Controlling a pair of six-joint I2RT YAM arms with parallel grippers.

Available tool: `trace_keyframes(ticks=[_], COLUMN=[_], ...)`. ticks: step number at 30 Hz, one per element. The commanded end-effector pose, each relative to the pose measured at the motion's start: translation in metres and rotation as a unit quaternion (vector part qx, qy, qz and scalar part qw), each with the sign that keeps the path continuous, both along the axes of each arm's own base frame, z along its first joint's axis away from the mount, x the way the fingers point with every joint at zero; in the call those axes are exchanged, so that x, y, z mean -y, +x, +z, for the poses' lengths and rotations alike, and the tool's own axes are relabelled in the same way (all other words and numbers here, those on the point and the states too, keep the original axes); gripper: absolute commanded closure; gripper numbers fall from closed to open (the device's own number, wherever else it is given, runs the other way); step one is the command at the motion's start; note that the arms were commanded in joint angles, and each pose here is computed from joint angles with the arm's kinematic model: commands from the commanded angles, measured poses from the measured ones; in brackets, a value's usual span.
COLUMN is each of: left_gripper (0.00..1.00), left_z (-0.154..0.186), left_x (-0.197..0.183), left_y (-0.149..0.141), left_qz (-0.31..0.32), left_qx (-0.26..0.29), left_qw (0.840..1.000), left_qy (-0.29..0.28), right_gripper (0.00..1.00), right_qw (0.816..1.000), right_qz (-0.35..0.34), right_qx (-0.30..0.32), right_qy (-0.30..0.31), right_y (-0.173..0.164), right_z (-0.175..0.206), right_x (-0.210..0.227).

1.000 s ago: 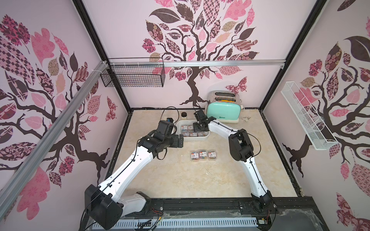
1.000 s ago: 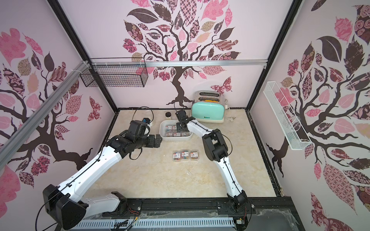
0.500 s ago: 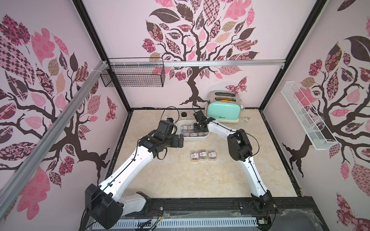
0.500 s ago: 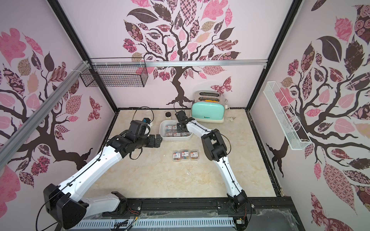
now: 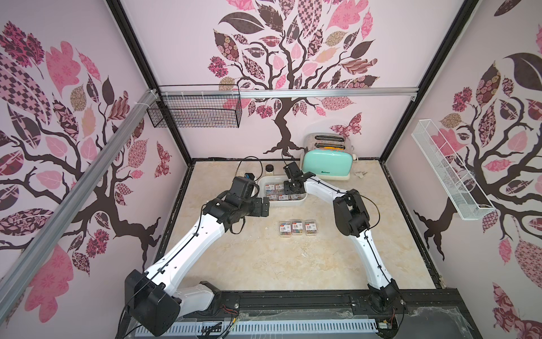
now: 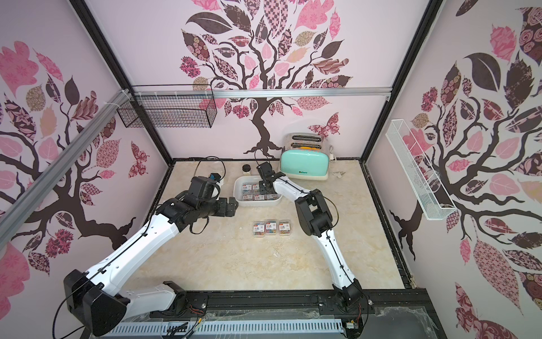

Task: Take the paper clips out of the storage box
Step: Pick up the boxed paper clips from the storage box.

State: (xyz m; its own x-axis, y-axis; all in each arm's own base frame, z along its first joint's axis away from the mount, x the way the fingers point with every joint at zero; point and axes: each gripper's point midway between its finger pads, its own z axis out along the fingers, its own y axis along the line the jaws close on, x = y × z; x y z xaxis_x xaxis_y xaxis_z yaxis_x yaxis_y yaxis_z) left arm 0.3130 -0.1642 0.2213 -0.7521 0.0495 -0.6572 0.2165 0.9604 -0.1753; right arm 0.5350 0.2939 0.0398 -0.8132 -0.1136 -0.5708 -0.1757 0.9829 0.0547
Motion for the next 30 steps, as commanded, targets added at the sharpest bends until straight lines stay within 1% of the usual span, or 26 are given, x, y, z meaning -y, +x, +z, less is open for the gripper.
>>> trace_keyframes(ticks=[1,8,16,20,24,30], left_gripper=[0.02,0.02,0.02,0.02,0.02,0.02], left_z=[0.0,0.0,0.002,0.002,0.002,0.004], left_x=[0.001,0.0,0.002,0.001,0.002,0.004], left_y=[0.003,0.003,0.004,0.004,0.003,0.002], left_qz=[-0.004,-0.003,-0.003,-0.003,-0.005,-0.008], left_qx=[0.007,0.007,0.011,0.013,0.013,0.014], left_qw=[1.0,1.0,1.0,1.0,1.0,1.0], left_qy=[-0.002,-0.001,-0.004,-0.005,-0.007,-0.014], right_gripper=[0.7,0.7,0.7,0.7,0.71,0.71], right_qw=[0.998,0.996,0.994,0.994,0.994,0.996], right_qz=[0.01,0.022,0.041,0.039,0.033,0.027], right_qx=[0.055,0.077,0.086,0.08,0.087,0.081], right_qy=[0.027,0.042,0.058,0.057,0.056,0.038], right_y=[0.013,0.009,-0.005,-0.014,-0.025,-0.053], right_z=[0.064,0.099,0.137,0.139,0.148,0.154], right_x=[-0.007,-0.009,-0.008,-0.002,0.007,0.029])
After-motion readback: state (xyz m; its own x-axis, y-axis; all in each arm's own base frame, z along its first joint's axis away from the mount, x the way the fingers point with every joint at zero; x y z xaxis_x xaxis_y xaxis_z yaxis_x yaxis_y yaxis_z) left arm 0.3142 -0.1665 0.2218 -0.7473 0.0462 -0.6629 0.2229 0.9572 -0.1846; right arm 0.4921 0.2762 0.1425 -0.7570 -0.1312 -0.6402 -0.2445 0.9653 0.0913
